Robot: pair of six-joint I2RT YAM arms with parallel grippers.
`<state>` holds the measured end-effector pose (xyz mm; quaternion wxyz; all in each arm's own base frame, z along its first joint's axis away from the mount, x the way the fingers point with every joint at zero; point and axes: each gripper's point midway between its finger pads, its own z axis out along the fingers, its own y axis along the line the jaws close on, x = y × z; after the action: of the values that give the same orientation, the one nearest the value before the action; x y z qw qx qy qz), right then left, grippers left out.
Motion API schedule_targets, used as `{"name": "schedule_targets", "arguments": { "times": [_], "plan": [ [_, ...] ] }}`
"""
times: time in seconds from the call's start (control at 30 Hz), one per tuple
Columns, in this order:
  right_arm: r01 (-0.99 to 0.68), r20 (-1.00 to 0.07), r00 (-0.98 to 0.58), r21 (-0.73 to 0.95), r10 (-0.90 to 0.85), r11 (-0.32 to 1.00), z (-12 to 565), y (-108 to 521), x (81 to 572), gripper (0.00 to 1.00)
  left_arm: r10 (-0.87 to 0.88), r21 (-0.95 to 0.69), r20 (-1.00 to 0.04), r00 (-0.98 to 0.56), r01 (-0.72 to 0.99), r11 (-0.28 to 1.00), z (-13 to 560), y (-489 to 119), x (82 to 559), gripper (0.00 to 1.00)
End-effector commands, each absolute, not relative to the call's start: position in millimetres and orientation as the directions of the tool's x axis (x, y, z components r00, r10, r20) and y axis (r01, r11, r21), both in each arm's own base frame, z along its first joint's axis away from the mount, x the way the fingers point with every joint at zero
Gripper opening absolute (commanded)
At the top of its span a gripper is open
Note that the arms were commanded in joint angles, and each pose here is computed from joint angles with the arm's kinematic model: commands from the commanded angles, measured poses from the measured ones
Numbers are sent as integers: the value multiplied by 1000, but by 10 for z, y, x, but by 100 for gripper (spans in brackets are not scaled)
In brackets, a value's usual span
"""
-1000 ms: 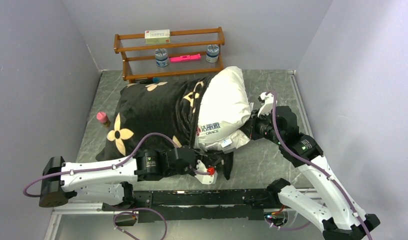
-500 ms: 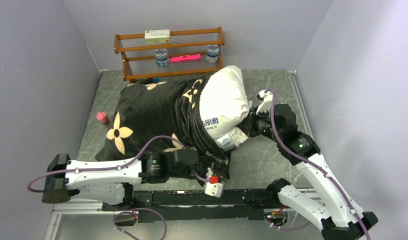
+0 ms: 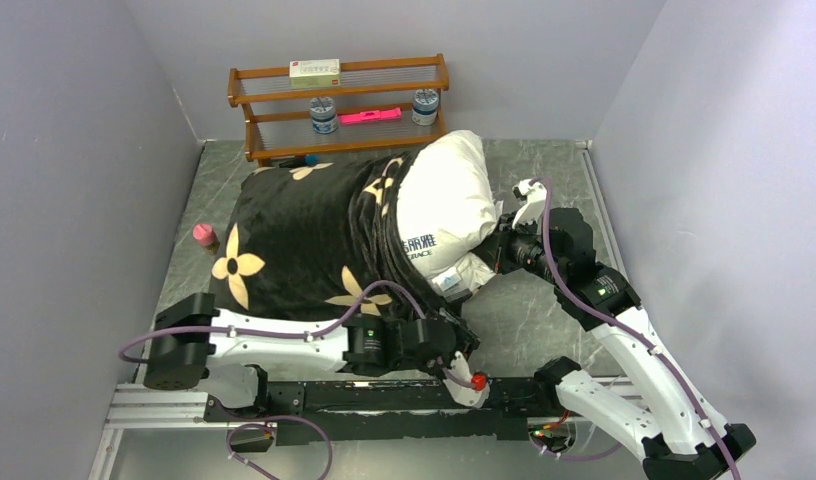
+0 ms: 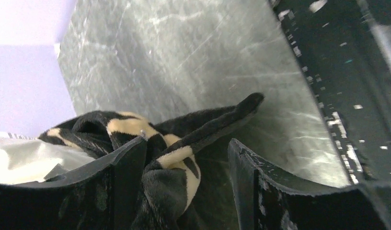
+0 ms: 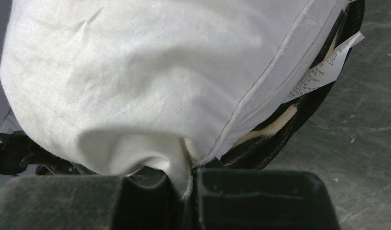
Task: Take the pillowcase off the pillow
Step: Remove the pillow from the pillowcase.
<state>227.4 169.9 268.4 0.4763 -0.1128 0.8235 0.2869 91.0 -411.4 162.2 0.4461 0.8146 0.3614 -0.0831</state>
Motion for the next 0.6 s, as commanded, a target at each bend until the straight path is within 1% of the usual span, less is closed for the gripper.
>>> {"name": "schedule_targets", "arguments": {
  "times": [0.0,0.13,0.2,0.23,0.27,0.33,0.37,0.4,0.43,0.5,0.57],
  "plan": [
    [-571,-921,-333,368,203,734,3373,1853,2382,0,636,763,-309,707,584,-278,1683,-4138,1285,68],
    [-575,-917,-343,376,203,726,3351,1877,2381,0,724,801,-193,663,532,-275,1581,-4120,1506,68],
    [-580,-917,-344,378,204,722,3359,1890,2382,0,779,829,-125,615,496,-258,1557,-4084,1650,67],
    [-581,-917,-343,377,204,721,3365,1892,2382,0,801,831,-85,593,486,-272,1499,-4046,1692,65],
    [-581,-917,-342,377,204,721,3369,1892,2382,0,817,832,-47,575,476,-287,1443,-4009,1728,58],
    [-579,-919,-337,372,203,725,3378,1884,2390,0,835,818,6,550,477,-320,1313,-3928,1754,30],
    [-579,-921,-333,368,202,727,3391,1879,2394,0,838,803,10,545,495,-332,1237,-3892,1735,18],
    [-581,-923,-330,365,199,728,3398,1881,2398,0,841,786,-8,540,524,-329,1169,-3861,1697,9],
    [-580,-925,-324,359,197,731,3416,1876,2410,0,843,771,-25,537,547,-326,1121,-3815,1660,6],
    [-572,-930,-311,347,195,743,3463,1857,2446,0,849,740,-38,527,586,-330,1011,-3688,1595,5],
    [-550,-938,-287,328,195,768,3535,1805,2499,0,866,708,-22,500,619,-340,886,-3495,1558,5]
  ]
}}
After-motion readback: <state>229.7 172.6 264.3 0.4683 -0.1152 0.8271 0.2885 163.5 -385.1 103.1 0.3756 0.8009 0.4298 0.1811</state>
